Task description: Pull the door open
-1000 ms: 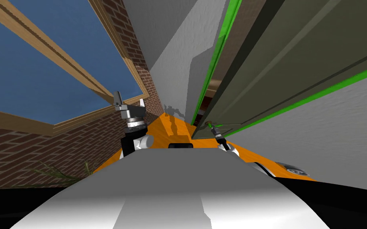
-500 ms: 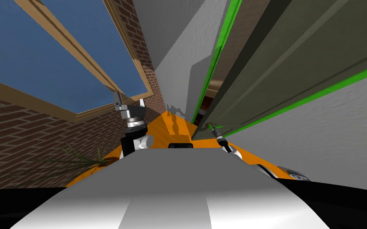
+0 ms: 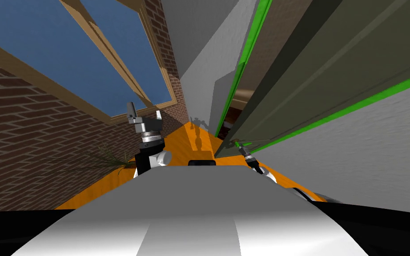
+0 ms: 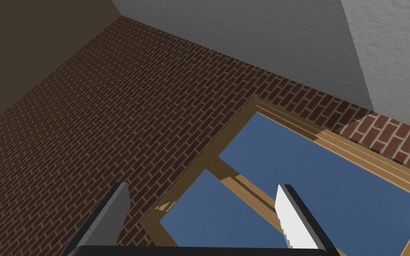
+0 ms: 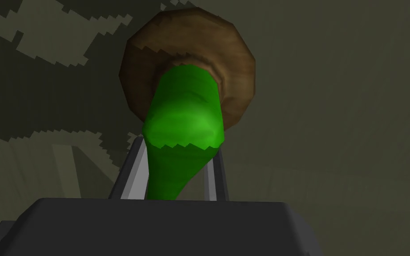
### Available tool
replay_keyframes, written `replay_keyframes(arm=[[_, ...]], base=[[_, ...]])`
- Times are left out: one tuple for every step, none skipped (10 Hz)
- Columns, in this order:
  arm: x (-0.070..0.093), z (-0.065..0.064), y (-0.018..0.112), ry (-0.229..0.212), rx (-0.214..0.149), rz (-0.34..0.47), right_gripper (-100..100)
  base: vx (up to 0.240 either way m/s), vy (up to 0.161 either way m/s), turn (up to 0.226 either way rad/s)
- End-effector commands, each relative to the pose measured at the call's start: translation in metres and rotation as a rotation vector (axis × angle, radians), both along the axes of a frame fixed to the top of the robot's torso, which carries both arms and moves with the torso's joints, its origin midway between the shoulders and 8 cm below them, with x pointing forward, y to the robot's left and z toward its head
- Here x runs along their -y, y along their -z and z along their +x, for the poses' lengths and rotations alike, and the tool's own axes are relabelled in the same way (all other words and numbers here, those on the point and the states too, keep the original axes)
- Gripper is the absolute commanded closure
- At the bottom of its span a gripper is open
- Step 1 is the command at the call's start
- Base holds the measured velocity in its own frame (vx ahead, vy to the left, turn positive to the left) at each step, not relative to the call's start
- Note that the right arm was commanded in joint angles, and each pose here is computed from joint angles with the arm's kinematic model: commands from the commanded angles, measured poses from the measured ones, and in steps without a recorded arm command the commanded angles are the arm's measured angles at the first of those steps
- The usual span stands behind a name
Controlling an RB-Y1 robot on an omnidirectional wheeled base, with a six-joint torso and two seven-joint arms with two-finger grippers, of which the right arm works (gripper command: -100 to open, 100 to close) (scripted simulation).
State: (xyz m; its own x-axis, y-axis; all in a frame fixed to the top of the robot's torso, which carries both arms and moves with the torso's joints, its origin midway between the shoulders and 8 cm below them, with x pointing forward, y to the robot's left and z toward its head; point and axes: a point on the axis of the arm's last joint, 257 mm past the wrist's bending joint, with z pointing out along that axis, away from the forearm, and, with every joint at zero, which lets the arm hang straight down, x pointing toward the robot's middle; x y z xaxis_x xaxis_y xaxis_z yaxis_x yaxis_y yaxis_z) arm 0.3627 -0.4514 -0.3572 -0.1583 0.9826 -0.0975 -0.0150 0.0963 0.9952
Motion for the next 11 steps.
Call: replay_keyframes(arm=[[0.006, -0.007, -0.002, -0.006, 0.001, -0.004, 100], [0.002, -0.004, 0.001, -0.006, -0.002, 0.0, 100], [0.003, -0.011, 0.002, -0.012, -0.004, 0.001, 100], [0.003, -0.012, 0.002, -0.013, -0.003, 0.001, 100], [0.004, -0.015, 0.001, -0.016, -0.003, 0.0, 100], [0.005, -0.018, 0.001, -0.019, -0.002, 0.0, 100], [0.007, -0.021, 0.0, -0.021, -0.002, -0.001, 100], [0.008, -0.025, 0.0, -0.024, -0.001, -0.002, 100], [0.008, -0.025, 0.0, -0.024, -0.001, -0.002, 100], [0.01, -0.029, -0.001, -0.029, 0.0, -0.003, 100], [0.01, -0.031, -0.001, -0.03, 0.0, -0.003, 100]], base=[[-0.213, -0.094, 0.159], [-0.092, -0.034, 0.033], [-0.138, -0.064, 0.156], [-0.18, -0.105, 0.181], [-0.17, -0.095, 0.167], [-0.19, -0.08, 0.189], [-0.216, -0.112, 0.201], [-0.201, -0.091, 0.168], [-0.127, -0.05, 0.044], [-0.152, -0.074, 0.148], [-0.178, -0.083, 0.158]])
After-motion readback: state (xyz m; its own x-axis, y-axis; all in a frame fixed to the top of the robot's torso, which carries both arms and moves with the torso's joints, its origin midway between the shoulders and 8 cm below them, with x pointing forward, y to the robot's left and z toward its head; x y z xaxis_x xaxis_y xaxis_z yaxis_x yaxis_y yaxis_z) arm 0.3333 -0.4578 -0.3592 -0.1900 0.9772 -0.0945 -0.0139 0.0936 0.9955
